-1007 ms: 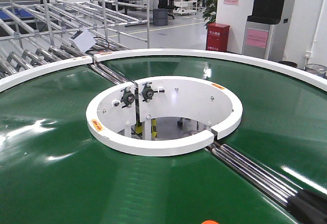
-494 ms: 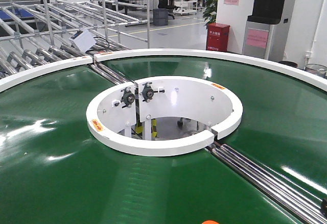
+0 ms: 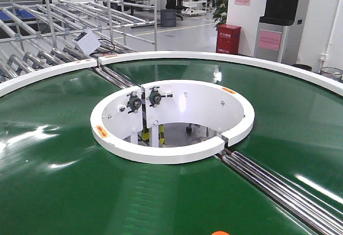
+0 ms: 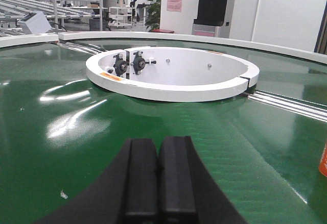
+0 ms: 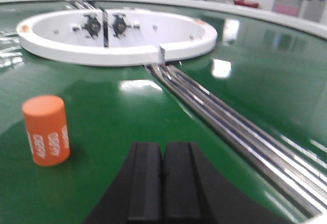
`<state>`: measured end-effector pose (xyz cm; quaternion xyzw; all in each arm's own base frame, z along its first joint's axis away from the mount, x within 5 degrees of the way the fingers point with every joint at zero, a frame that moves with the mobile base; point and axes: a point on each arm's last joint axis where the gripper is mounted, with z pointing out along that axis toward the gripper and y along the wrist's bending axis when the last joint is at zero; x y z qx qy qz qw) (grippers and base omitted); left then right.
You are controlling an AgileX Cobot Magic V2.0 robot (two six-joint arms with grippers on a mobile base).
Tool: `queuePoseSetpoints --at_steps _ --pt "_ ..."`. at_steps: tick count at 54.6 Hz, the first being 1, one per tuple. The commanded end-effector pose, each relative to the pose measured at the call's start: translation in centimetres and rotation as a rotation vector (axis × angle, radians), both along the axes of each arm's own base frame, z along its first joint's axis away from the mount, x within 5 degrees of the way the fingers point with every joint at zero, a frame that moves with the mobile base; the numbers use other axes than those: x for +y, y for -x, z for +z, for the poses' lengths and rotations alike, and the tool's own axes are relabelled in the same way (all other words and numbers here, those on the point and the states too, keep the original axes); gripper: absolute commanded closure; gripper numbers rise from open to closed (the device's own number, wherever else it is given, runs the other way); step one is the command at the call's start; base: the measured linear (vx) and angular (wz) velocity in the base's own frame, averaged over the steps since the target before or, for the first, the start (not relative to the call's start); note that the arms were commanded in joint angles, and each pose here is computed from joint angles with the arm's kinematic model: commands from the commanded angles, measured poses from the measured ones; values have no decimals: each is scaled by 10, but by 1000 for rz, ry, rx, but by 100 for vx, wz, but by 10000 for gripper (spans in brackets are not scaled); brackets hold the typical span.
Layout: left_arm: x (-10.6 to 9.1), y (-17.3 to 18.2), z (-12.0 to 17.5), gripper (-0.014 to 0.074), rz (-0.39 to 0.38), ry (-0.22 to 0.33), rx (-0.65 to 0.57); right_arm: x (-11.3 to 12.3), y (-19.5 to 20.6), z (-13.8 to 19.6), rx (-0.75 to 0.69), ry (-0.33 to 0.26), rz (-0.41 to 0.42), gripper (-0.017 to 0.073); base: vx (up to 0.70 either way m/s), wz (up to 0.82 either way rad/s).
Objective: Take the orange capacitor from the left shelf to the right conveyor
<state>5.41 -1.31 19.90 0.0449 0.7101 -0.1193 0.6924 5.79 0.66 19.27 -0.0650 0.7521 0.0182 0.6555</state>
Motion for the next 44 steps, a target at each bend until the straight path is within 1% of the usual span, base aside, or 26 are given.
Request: queuePoseSetpoints --at_steps 1,4,44 --pt "0 2 18 600 -4 37 -109 -1 2 -5 -67 -13 -23 571 0 0" --pt "0 2 18 600 -4 37 -111 -1 1 -7 -35 10 -17 571 0 0" --pt "0 2 18 600 -4 37 -109 -1 2 -7 -41 8 -19 571 0 0"
